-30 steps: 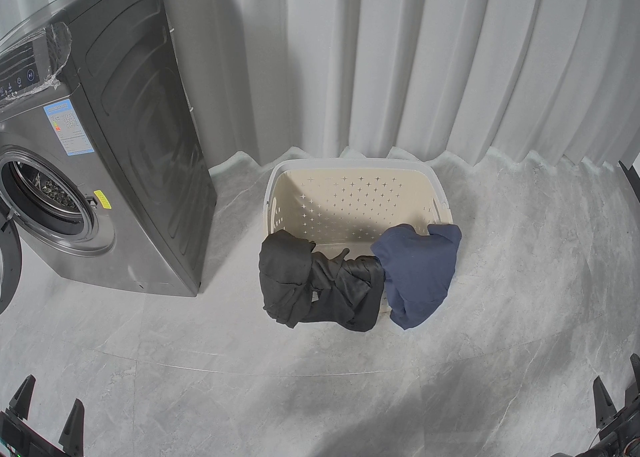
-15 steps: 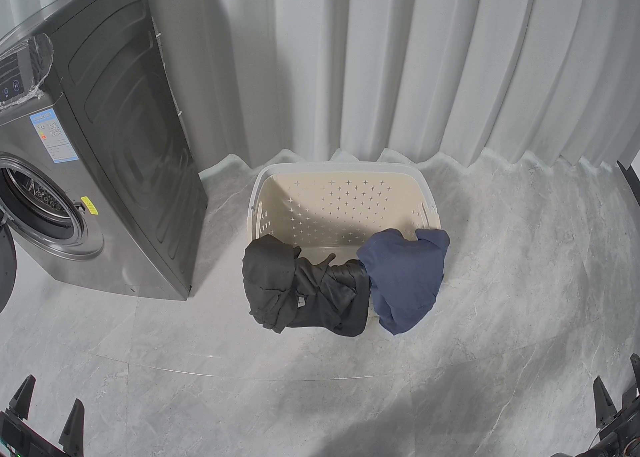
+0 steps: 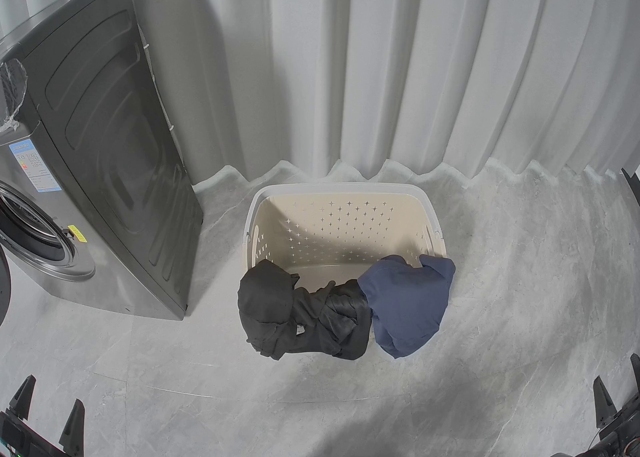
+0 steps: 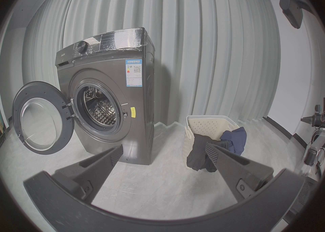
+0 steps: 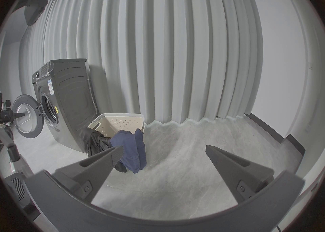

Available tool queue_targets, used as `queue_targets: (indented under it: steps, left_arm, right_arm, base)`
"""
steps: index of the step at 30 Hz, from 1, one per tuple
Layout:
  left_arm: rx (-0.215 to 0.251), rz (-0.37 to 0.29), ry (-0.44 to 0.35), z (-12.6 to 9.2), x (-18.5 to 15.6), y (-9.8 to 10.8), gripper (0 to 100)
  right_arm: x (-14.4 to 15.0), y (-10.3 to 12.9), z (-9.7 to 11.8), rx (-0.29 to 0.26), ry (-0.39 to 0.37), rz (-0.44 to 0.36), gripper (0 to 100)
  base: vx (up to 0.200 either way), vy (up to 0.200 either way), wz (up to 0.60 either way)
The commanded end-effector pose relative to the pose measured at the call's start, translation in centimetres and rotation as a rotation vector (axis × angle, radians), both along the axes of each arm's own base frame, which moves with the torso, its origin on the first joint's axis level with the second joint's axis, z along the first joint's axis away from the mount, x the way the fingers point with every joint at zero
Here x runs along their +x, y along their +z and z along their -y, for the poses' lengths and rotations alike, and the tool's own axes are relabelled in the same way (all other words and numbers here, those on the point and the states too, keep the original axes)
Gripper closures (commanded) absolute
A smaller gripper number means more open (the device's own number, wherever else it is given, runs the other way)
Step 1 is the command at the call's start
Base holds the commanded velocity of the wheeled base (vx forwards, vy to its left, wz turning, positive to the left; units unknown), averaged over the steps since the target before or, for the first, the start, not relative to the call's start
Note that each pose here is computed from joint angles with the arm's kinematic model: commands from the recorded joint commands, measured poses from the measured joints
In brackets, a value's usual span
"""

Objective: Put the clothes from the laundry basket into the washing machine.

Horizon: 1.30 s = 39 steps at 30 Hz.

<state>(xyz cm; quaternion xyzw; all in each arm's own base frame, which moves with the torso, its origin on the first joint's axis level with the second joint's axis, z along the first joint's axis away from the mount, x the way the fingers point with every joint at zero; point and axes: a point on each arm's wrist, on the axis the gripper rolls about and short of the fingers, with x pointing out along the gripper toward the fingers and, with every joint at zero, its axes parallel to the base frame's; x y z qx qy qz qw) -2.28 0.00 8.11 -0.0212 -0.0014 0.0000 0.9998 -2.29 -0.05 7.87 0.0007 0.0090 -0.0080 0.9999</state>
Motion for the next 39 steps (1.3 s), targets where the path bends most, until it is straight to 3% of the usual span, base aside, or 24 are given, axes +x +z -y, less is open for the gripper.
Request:
queue_targets:
  steps: [1,8,19,21,22,23,26,28,29,32,34,39]
  left_arm:
    - [-0.001,-0.001,0.000,0.0,0.0,-0.5,0]
    - [-0.002,-0.003,0.002,0.0,0.0,-0.5,0]
    - [-0.001,-0.003,0.002,0.0,0.0,-0.5,0]
    - [-0.001,-0.003,0.000,0.0,0.0,-0.5,0]
    - [-0.001,-0.003,0.000,0.0,0.0,-0.5,0]
    - [-0.001,-0.001,0.000,0.0,0.0,-0.5,0]
    - [-0.001,-0.001,0.000,0.0,0.0,-0.5,0]
    - [-0.001,-0.003,0.000,0.0,0.0,-0.5,0]
    - [-0.001,-0.001,0.000,0.0,0.0,-0.5,0]
    - [-0.001,-0.003,0.000,0.0,0.0,-0.5,0]
    - [-0.001,-0.001,0.000,0.0,0.0,-0.5,0]
    - [-0.002,-0.003,0.002,0.0,0.0,-0.5,0]
  right_arm:
    - [-0.1,-0.3,0.0,0.001,0.001,0.006,0]
    - [-0.1,-0.3,0.0,0.000,0.001,0.006,0]
    - [-0.1,-0.1,0.0,0.015,-0.003,0.018,0]
    - [-0.4,1.3,0.0,0.023,0.000,0.084,0]
    - [-1.2,4.5,0.0,0.052,0.006,0.186,0]
    - [-1.1,6.4,0.0,0.055,0.009,0.189,0]
    - [0.7,9.3,0.0,0.054,0.019,0.106,0]
    - [1.5,9.4,0.0,0.062,0.026,0.063,0]
    - [4.3,8.8,-0.2,0.066,0.066,-0.115,0]
    - [7.7,7.9,-0.4,0.128,0.105,-0.312,0]
    - [9.4,7.6,-0.5,0.166,0.117,-0.376,0]
    - [12.9,6.5,-1.0,0.168,0.159,-0.478,0]
  base:
    - [0.000,0.000,0.00]
    - [0.171,0.000,0.00]
    - [0.000,0.000,0.00]
    - [0.000,0.000,0.00]
    - [0.000,0.000,0.00]
    - [0.000,0.000,0.00]
    - [0.000,0.000,0.00]
    - [0.000,0.000,0.00]
    - [0.000,0.000,0.00]
    - [0.000,0.000,0.00]
    - [0.000,0.000,0.00]
    - [0.000,0.000,0.00]
